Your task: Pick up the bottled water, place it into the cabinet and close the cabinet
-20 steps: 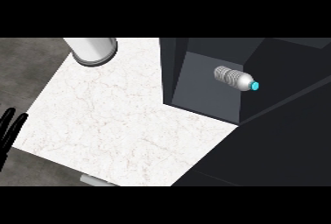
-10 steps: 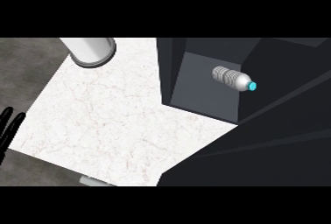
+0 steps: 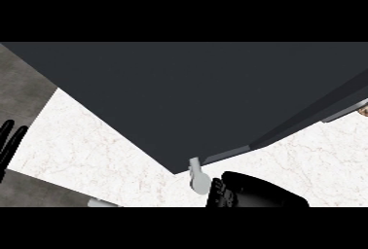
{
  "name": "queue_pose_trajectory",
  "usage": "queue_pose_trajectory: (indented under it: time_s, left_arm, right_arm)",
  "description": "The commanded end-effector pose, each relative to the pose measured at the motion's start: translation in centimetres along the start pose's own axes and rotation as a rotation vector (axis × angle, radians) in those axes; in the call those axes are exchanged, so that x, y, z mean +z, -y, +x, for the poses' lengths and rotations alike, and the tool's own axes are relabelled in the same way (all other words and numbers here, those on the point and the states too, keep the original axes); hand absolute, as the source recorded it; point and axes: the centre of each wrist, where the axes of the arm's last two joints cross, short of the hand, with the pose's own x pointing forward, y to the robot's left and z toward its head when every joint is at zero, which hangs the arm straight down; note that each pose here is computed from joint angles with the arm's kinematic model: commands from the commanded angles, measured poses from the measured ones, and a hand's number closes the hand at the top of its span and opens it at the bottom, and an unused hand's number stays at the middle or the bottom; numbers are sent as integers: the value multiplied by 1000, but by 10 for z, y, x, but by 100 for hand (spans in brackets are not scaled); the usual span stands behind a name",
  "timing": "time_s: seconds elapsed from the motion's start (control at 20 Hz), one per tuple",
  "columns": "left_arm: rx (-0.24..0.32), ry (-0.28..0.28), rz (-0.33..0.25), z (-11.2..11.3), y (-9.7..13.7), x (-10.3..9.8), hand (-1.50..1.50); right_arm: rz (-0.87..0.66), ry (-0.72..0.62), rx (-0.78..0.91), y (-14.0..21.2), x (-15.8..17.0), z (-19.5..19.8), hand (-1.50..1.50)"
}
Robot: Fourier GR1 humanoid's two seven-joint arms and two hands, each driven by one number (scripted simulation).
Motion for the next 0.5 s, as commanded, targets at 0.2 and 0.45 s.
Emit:
queue_pose_trajectory:
  time_s: [0.2,0.45]
  left_arm:
    - [-3,16,14,4,-7,0,-150]
    - [7,3,36,0,-13,14,-150]
  right_arm:
    - [-123,-161,-62,41,-85,2,150]
    - [-268,-188,-67,75,-118,15,150]
